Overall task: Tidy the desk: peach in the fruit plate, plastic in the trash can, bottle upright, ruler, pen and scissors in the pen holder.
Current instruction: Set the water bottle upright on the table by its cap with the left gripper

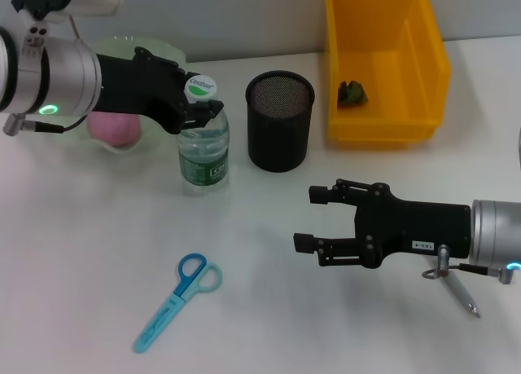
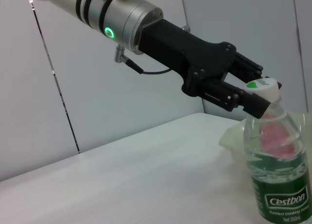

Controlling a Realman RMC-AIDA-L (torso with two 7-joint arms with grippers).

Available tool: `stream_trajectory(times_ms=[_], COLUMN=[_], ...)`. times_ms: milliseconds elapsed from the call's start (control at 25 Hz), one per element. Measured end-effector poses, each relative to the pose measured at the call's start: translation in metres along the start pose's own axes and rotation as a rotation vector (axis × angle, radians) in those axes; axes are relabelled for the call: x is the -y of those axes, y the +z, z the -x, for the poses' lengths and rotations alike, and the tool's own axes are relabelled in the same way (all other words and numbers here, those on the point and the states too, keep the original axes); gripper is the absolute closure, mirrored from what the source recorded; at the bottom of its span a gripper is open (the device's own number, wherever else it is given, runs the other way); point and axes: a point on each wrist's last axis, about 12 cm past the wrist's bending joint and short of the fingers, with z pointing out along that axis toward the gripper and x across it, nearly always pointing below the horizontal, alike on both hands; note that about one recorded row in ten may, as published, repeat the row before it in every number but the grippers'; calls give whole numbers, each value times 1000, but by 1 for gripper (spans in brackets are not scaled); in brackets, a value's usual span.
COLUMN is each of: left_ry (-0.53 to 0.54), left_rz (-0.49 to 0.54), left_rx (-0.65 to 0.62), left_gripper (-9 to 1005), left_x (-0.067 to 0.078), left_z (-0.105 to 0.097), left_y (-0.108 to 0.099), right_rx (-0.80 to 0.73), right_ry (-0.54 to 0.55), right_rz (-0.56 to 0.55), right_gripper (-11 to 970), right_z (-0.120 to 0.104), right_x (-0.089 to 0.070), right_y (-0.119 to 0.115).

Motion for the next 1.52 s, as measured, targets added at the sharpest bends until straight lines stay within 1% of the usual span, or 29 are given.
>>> stream_trajectory(times_ms=[440,720,920,1520], left_ry=[-21,-15,-12,-2], left_rz=[-27,-22,-24,-3], left_rx=[-22,-16,-14,-1], left_gripper=[509,507,371,361], left_x=[-2,-4,-4,-8], left_z=[0,4,5,8], left_y=[7,5,5,2], right_rx=[0,0,0,0], right_ry=[-2,-2,-2,-2], right_rz=[1,1,1,0], right_gripper=[116,117,117,116], right_z=[1,1,1,0], right_x=[0,0,0,0], right_y=[0,0,0,0])
